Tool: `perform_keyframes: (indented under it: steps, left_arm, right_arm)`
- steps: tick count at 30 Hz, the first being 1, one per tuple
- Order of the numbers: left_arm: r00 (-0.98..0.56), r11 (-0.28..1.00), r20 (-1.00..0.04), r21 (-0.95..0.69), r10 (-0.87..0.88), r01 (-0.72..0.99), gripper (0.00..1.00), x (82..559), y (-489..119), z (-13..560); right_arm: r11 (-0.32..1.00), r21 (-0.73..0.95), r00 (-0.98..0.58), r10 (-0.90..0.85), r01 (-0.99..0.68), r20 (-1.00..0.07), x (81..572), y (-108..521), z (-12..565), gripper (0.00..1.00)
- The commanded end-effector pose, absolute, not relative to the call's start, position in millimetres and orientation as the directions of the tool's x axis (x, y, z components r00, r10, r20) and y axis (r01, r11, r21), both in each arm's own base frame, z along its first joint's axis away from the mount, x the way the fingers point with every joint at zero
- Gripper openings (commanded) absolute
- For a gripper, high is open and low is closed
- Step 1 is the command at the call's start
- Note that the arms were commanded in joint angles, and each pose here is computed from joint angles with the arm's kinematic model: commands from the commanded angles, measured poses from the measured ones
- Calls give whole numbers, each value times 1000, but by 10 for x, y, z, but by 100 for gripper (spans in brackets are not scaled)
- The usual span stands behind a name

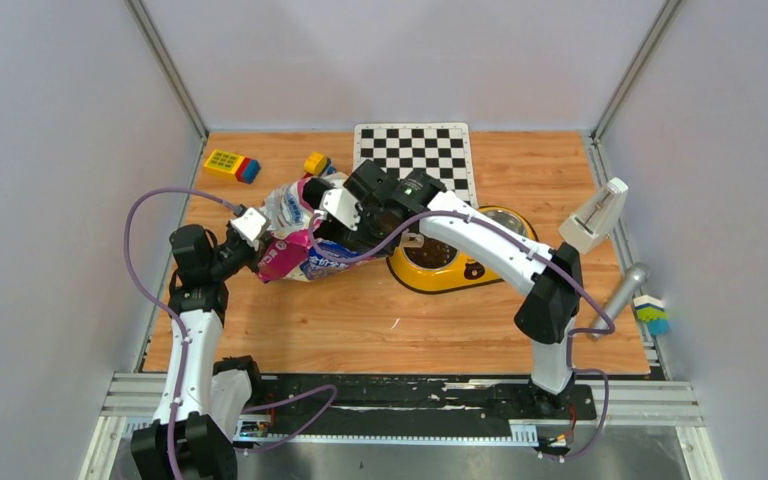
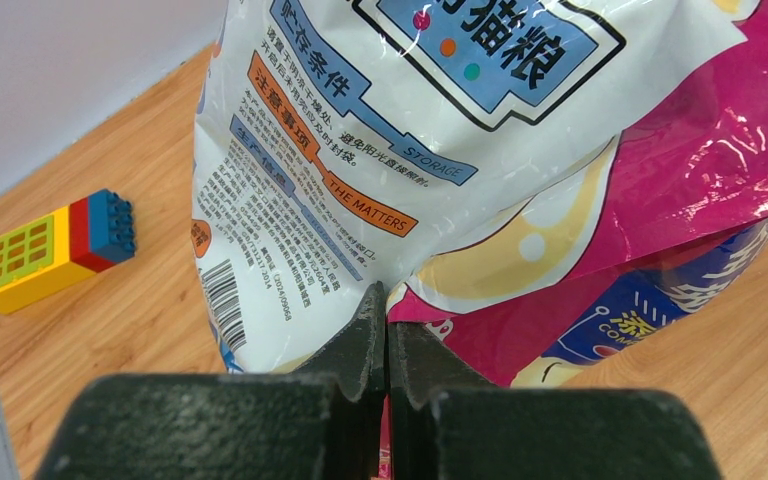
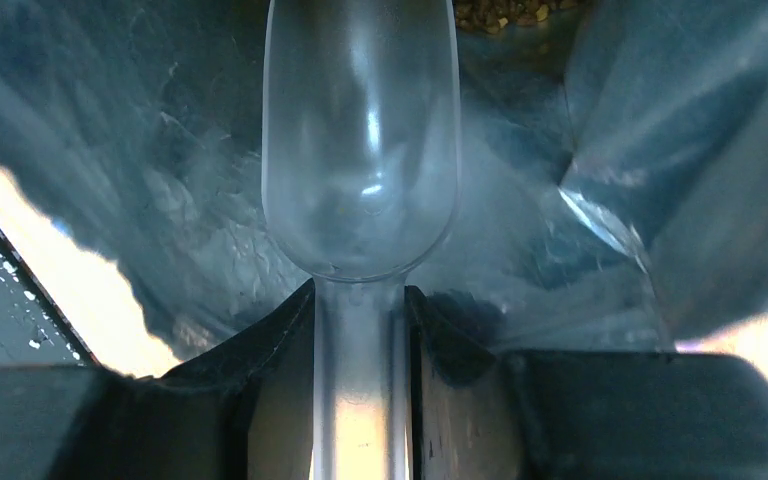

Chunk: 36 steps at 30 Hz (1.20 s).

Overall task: Serve the pet food
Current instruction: Collect the pet food from the pet food bag.

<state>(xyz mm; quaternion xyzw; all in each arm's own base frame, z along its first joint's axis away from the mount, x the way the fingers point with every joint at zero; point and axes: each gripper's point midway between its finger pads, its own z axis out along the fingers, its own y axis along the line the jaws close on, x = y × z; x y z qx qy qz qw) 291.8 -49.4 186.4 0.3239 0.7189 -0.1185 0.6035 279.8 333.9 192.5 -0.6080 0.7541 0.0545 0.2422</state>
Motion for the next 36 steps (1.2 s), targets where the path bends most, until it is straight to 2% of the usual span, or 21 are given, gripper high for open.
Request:
perform_keyframes:
  steps: [1,18,25,36]
  left_arm:
    - [-79,768,-947,202,312,607,0,2889,-480,1861]
    - [-80,767,-948,198,308,610,0,2882,-477,1855]
    - [-80,768,-948,198,308,610,0,2879,-473,1853]
    - [-75,767,-948,201,308,610,0,2878,-473,1860]
  right_arm:
    - [282,-210,-169,-885,-936,-434,2879,3387,1932,0]
    - [327,-17,-283,-842,-945,-459,2876,3408,1752,0]
    - [350,-34,-309,-864,-936,-397,2962,3368,1550,0]
    - [319,5,-305,-902,-948,-305,2918,3416,1195,0]
